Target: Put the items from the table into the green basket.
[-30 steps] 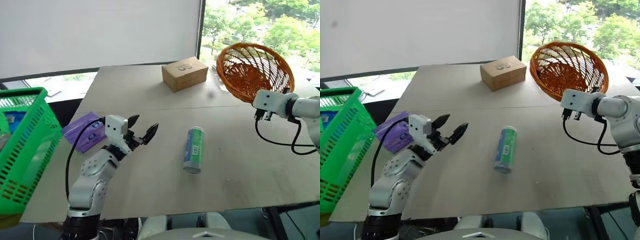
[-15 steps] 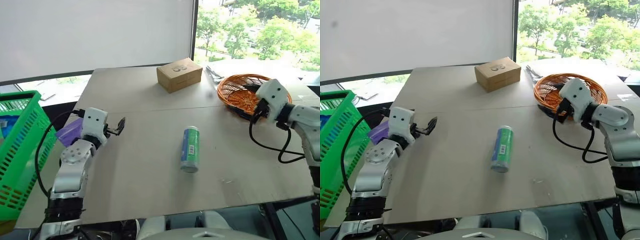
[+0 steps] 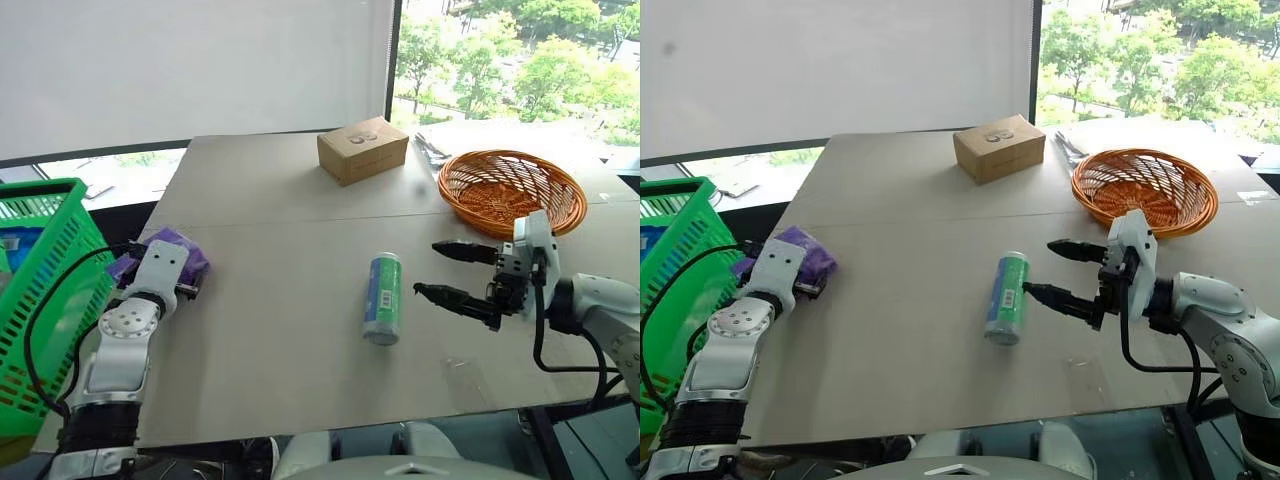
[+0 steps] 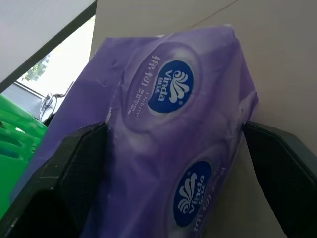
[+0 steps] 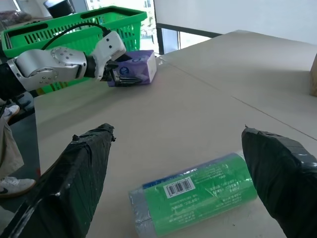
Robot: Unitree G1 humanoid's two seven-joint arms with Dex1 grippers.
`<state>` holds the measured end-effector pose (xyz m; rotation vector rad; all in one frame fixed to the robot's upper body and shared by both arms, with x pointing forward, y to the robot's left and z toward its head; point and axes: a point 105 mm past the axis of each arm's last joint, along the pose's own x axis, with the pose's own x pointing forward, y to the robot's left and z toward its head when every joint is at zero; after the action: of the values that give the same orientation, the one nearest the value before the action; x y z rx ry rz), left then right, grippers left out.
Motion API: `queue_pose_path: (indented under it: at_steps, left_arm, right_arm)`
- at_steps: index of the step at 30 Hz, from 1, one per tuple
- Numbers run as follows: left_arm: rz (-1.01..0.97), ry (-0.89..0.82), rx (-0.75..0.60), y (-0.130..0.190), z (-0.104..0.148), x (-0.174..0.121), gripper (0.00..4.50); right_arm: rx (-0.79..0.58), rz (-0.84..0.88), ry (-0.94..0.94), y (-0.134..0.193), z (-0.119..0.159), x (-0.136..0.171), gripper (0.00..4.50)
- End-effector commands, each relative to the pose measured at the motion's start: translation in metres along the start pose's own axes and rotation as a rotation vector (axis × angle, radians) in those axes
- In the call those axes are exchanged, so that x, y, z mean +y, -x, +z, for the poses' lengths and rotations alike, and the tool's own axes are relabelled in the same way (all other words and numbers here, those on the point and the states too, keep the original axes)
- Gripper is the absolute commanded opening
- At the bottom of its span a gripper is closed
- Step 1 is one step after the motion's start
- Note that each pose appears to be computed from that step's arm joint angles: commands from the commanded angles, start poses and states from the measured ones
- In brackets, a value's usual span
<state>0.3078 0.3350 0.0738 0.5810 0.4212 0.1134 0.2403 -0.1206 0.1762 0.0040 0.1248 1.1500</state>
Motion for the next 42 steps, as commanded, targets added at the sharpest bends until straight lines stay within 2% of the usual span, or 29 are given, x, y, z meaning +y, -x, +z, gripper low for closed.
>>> queue_pose_path:
  at_steps: [1,2,4,9,10,13,14,16,18,19,21,23,26,30,33,35,40,42]
  left_arm:
    - [-0.058,0.007,0.113,0.002,-0.019,-0.008,3.72]
    - [-0.066,0.017,0.128,0.002,-0.022,-0.009,3.34]
    - [-0.063,0.025,0.129,0.002,-0.022,-0.009,2.3]
    - [-0.049,0.034,0.102,0.0,-0.015,-0.007,0.52]
    - [-0.016,0.027,0.04,-0.002,-0.001,-0.001,0.28]
    - [0.028,-0.044,-0.055,-0.002,0.029,0.01,0.22]
    - [0.046,-0.059,-0.101,-0.001,0.048,0.019,0.22]
    - [0.175,-0.093,-0.245,0.007,0.107,0.058,0.22]
    - [0.289,-0.138,-0.318,0.02,0.145,0.092,0.22]
    - [0.348,-0.215,-0.323,0.028,0.16,0.11,0.22]
    - [0.447,-0.3,-0.294,0.041,0.171,0.141,0.22]
    - [0.512,-0.307,-0.232,0.049,0.164,0.167,0.22]
    - [0.6,-0.215,-0.072,0.059,0.11,0.207,0.22]
    - [0.648,-0.182,0.09,0.07,0.044,0.229,0.22]
    - [0.644,-0.169,0.085,0.071,0.032,0.231,0.22]
    - [0.611,-0.168,0.053,0.064,0.035,0.224,1.23]
    - [0.61,-0.13,0.044,0.057,0.035,0.22,3.31]
    - [0.62,-0.015,-0.003,0.055,0.036,0.219,3.36]
  right_arm:
    - [-0.035,0.006,0.07,-0.003,0.014,0.0,4.5]
    - [-0.033,0.007,0.076,-0.004,0.014,0.0,4.5]
    - [-0.03,0.013,0.084,-0.006,0.014,0.0,4.5]
    - [-0.056,0.039,0.095,-0.011,0.02,0.003,4.5]
    - [-0.058,0.054,0.103,-0.012,0.022,0.004,4.5]
    - [-0.07,0.084,0.115,-0.017,0.028,0.006,4.5]
    - [-0.084,0.097,0.12,-0.02,0.032,0.006,4.5]
    - [-0.12,0.131,0.133,-0.027,0.044,0.008,4.5]
    - [-0.147,0.158,0.141,-0.034,0.053,0.01,4.5]
    - [-0.169,0.176,0.143,-0.038,0.058,0.01,4.5]
    - [-0.202,0.21,0.147,-0.046,0.066,0.012,4.5]
    - [-0.218,0.235,0.156,-0.051,0.072,0.013,4.5]
    - [-0.243,0.29,0.165,-0.059,0.081,0.018,4.5]
    - [-0.269,0.334,0.162,-0.065,0.087,0.022,4.5]
    - [-0.281,0.343,0.162,-0.069,0.09,0.023,4.5]
    - [-0.289,0.344,0.16,-0.07,0.091,0.024,4.5]
    - [-0.288,0.331,0.162,-0.069,0.09,0.023,4.5]
    - [-0.286,0.302,0.16,-0.066,0.088,0.02,4.5]
